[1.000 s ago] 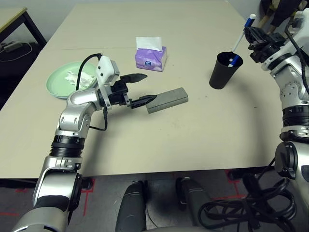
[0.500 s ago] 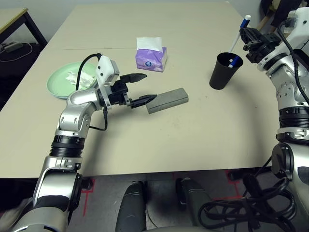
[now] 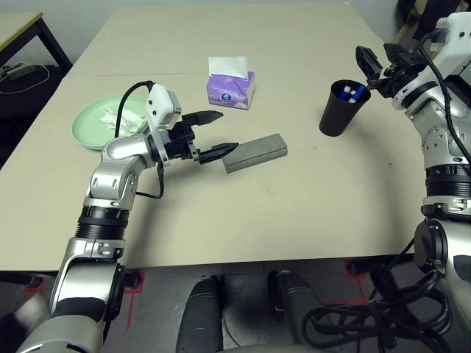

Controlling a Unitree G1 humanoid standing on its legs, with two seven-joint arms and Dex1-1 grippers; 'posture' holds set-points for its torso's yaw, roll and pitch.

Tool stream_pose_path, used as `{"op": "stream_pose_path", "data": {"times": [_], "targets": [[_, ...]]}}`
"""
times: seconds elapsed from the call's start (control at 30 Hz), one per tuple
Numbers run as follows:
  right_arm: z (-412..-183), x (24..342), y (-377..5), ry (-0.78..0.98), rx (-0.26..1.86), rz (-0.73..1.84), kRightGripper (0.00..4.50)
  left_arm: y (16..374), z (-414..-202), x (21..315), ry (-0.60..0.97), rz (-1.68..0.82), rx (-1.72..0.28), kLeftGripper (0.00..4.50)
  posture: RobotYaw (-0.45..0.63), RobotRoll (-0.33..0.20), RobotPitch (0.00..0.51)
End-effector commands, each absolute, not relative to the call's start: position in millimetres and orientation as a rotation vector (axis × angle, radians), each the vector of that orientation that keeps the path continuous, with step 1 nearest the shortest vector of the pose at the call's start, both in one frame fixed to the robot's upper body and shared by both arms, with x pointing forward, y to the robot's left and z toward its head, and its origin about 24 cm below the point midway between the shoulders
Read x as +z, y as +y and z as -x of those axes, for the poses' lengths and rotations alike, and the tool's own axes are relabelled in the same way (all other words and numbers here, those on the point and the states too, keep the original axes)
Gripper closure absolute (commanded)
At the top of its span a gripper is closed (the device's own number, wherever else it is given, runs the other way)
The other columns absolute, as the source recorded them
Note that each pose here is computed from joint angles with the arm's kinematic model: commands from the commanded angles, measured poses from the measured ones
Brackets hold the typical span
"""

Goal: Organize and tidy the items on the table.

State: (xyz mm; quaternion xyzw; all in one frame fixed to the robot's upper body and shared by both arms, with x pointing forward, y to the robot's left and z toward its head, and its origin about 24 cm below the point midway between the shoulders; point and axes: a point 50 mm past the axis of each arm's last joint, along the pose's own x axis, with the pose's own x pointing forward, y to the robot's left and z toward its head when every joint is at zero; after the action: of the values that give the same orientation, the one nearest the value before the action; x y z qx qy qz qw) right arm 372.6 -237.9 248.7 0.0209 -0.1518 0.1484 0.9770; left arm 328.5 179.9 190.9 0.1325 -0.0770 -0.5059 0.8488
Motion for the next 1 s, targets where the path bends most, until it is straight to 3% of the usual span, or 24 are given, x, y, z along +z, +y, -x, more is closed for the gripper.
{"op": "stream_pose_path", "data": {"times": [0.03,0.23,0.4,0.6,0.77,1.0], "targets": [[-364.7,251.0,-227.3,-0.403,0.426,-0.07,0.04,185.5,-330.9,187.9,-0.172,-0.238,-1.001,0.0,0.01,0.0,0.101],[-347.6,214.4,-221.4,-0.446,0.598,-0.016,0.04,193.4,-342.8,189.2,-0.261,-0.132,-0.656,0.0,0.02,0.0,0.104],[-348.4,187.9,-224.9,-0.394,0.39,-0.106,0.04,212.6,-340.5,177.6,-0.316,-0.106,-0.301,0.0,0.03,0.0,0.108],[-334.4,166.9,-212.4,-0.361,0.299,-0.17,0.04,246.9,-327.1,169.2,-0.337,-0.118,0.016,0.0,0.05,0.0,0.106],[-320.4,143.6,-219.6,-0.328,0.244,-0.098,0.04,275.5,-300.5,146.9,-0.304,-0.122,0.131,0.0,0.03,0.0,0.105],[-323.3,128.4,-239.1,-0.376,0.117,-0.016,0.04,300.2,-274.1,117.1,-0.259,-0.144,0.193,0.0,0.03,0.0,0.104]]}}
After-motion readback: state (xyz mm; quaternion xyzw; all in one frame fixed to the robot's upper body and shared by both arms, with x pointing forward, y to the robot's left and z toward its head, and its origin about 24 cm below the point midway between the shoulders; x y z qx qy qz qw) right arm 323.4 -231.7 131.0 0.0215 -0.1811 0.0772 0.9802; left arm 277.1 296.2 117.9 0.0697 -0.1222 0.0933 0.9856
